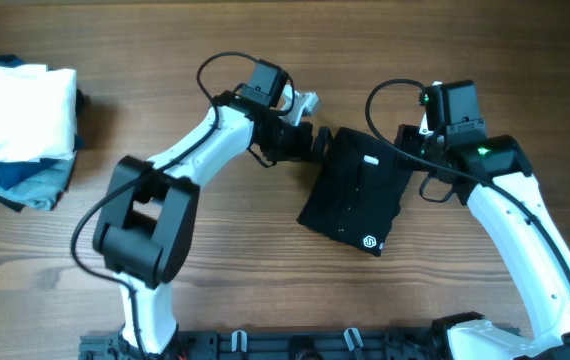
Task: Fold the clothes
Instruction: 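Grasp the folded square with the left gripper and carry it to the left pile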
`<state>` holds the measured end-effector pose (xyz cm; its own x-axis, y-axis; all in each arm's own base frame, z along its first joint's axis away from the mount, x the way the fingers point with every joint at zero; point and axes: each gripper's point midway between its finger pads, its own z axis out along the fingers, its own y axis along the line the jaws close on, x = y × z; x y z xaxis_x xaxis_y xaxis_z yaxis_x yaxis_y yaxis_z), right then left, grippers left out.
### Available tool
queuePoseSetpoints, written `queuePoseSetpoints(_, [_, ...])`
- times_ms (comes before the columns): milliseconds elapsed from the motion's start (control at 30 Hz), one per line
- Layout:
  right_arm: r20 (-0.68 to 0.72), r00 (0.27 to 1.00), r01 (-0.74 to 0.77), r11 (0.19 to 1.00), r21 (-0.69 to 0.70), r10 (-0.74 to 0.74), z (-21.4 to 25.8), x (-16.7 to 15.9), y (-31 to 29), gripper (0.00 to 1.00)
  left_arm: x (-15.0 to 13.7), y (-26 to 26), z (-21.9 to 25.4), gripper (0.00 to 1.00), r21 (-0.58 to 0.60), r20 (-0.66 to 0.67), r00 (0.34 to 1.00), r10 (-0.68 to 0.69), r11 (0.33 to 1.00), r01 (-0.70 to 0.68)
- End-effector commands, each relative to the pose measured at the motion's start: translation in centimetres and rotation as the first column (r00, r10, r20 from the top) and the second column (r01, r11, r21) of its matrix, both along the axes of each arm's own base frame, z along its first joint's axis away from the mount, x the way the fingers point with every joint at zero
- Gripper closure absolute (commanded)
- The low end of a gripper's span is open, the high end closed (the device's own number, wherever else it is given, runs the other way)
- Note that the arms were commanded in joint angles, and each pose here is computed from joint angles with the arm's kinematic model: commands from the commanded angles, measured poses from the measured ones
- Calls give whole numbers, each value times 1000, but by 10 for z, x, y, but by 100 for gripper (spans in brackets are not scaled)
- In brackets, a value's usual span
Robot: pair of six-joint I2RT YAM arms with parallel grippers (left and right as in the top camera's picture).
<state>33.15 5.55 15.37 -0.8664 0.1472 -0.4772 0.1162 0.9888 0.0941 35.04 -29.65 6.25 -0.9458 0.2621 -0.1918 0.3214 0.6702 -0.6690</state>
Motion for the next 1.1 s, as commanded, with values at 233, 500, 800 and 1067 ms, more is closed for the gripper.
queuePoseSetpoints(233, [19, 999, 26, 1000, -1, -26, 10, 0, -3, 47, -43, -70, -65, 45, -128, -18, 972, -235, 965, 231])
queuePoseSetpoints(500, [12, 999, 40, 999, 3, -40, 9, -2, -4, 48, 35, -15, -26, 96, -30, 169, 985, -34, 999, 39])
queuePoseSetpoints(800, [5, 998, 58, 998, -10, -58, 8, -3, -7, 48, 139, 310, 132, 96, -41, 506, 637, 582, 753, -656])
queuePoseSetpoints(1067, [4, 997, 80, 997, 2, -80, 8, -3, -7, 47, 107, 508, 159, 96, -158, 564, 314, 764, 473, -867])
